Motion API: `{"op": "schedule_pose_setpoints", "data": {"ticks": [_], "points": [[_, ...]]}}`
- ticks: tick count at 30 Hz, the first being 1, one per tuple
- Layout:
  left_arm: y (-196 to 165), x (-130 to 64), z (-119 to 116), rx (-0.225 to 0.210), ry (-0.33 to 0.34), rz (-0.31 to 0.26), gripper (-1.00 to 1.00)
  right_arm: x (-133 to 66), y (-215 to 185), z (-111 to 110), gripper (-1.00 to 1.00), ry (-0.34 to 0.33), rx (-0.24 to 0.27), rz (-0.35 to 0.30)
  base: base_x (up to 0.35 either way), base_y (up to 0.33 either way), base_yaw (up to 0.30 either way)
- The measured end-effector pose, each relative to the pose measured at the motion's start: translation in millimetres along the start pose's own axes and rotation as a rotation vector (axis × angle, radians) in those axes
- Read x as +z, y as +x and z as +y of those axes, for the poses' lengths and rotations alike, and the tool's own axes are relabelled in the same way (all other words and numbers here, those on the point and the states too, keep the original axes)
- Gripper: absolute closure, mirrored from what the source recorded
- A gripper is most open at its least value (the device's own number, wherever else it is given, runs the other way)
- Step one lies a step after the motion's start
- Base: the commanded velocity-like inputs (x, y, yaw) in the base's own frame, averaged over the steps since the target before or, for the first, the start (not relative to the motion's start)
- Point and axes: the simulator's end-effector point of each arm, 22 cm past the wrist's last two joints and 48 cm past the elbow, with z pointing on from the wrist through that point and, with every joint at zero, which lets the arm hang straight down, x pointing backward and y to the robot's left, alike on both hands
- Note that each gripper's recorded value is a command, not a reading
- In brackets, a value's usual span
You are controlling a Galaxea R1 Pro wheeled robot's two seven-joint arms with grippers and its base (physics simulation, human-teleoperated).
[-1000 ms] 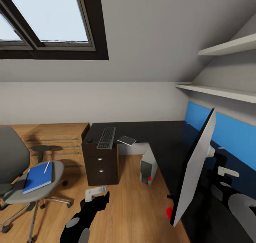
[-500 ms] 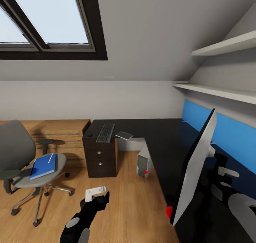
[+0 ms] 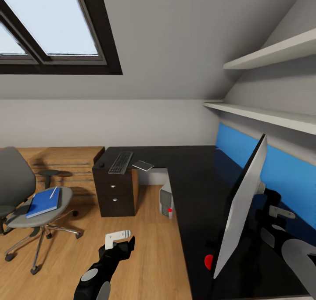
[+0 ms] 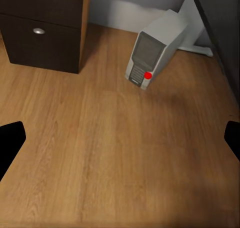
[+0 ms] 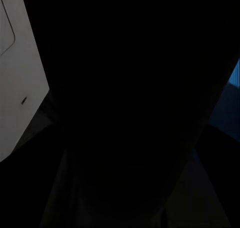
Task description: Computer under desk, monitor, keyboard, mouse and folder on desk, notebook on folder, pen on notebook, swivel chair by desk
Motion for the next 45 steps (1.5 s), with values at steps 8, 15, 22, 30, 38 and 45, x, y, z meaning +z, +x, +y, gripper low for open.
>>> {"op": "schedule_pose_setpoints", "data": {"ticks": [8, 15, 22, 30, 38, 45], "points": [[-0.2, 0.0, 0.2, 0.001, -0.001, -0.001, -1.0, -0.8, 0.2, 4.5, 1.0, -0.007, 0.001, -0.003, 0.0, -0.32, 0.0], [0.2, 0.0, 0.1, 0.001, 0.0, 0.001, -1.0, -0.8, -0.3, 5.2, 1.0, -0.009, -0.001, -0.004, 0.004, -0.037, 0.0], [-0.2, -0.4, 0.1, 0.001, -0.001, -0.001, -1.0, -1.3, 0.1, 5.7, 1.0, -0.009, 0.0, -0.003, 0.161, -0.155, 0.0], [0.3, -0.1, -0.1, -0.001, 0.0, 0.002, -1.0, -1.0, 0.4, 5.9, 1.0, -0.01, -0.001, -0.002, 0.044, -0.045, 0.0], [0.1, -0.6, -0.1, -0.001, 0.0, 0.001, -1.0, -3.4, 0.8, 17.0, 1.0, -0.026, -0.009, -0.003, 0.074, -0.086, 0.0], [0.0, -0.6, 0.1, 0.001, 0.0, -0.001, -1.0, -4.1, 0.9, 22.0, 1.0, -0.032, -0.012, -0.004, 0.212, -0.229, 0.0]]}}
